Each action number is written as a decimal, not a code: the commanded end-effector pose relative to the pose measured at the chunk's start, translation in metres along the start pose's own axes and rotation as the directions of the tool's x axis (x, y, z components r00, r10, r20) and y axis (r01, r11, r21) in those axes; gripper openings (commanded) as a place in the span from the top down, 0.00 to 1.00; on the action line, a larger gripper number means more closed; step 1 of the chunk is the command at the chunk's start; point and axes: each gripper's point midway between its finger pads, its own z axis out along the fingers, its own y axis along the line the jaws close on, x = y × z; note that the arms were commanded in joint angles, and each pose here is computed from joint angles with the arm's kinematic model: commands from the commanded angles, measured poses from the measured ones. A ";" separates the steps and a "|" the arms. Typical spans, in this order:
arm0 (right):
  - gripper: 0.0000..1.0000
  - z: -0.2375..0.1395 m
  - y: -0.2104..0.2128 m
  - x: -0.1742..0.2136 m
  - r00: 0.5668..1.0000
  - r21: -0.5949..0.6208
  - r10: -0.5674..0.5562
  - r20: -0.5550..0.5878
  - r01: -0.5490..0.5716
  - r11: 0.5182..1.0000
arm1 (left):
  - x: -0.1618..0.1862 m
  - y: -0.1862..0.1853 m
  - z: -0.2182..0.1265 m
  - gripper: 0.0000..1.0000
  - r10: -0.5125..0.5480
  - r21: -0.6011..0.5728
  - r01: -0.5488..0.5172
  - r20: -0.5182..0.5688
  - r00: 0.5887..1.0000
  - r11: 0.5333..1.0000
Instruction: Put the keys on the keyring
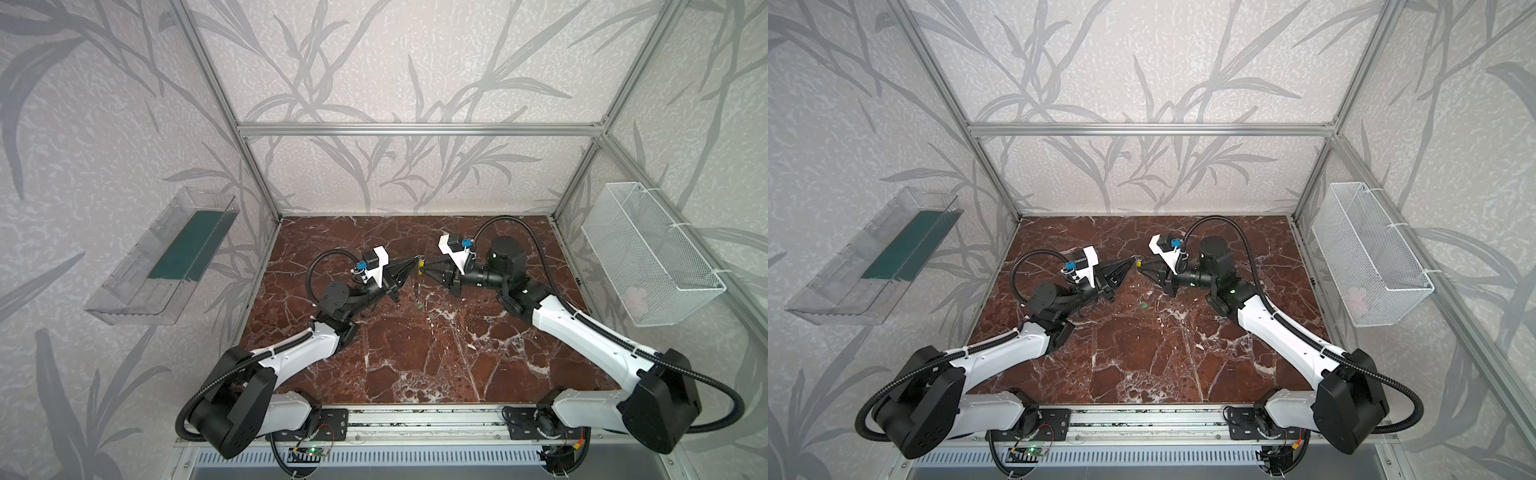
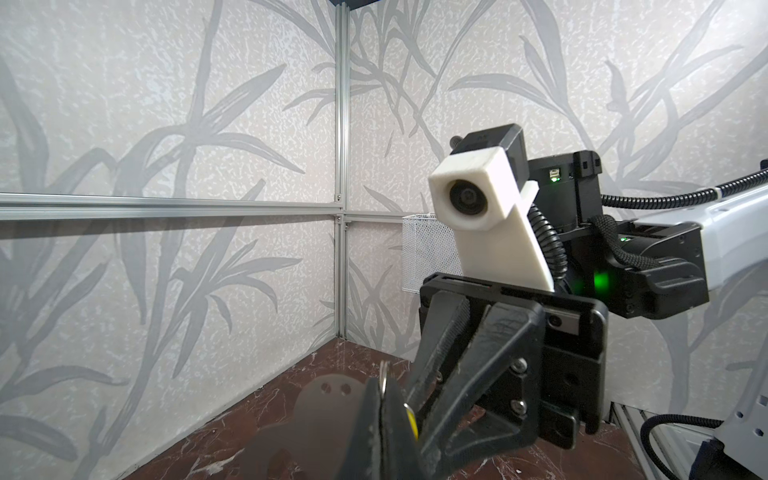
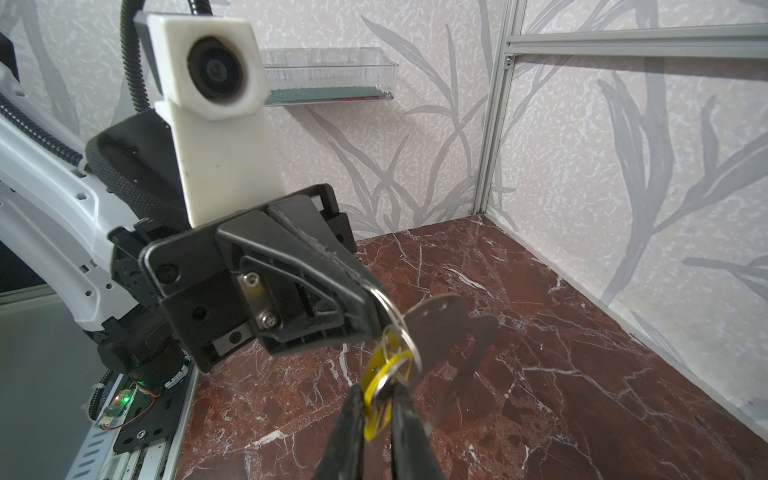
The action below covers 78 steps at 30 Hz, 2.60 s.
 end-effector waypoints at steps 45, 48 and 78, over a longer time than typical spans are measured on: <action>0.71 -0.027 0.007 -0.018 0.989 0.025 -0.147 -0.023 0.147 0.989 | -0.019 -0.013 -0.001 1.00 -0.008 0.072 0.002 0.076 0.997 0.997; 0.72 -0.027 0.006 -0.022 0.988 0.023 -0.154 -0.009 0.154 0.988 | -0.019 -0.015 0.000 1.00 -0.013 0.088 0.007 0.066 0.998 0.996; 0.89 -0.016 0.009 -0.030 0.992 -0.057 -0.125 0.032 0.126 0.990 | -0.014 -0.025 0.010 1.00 -0.048 0.184 0.045 0.012 0.999 0.982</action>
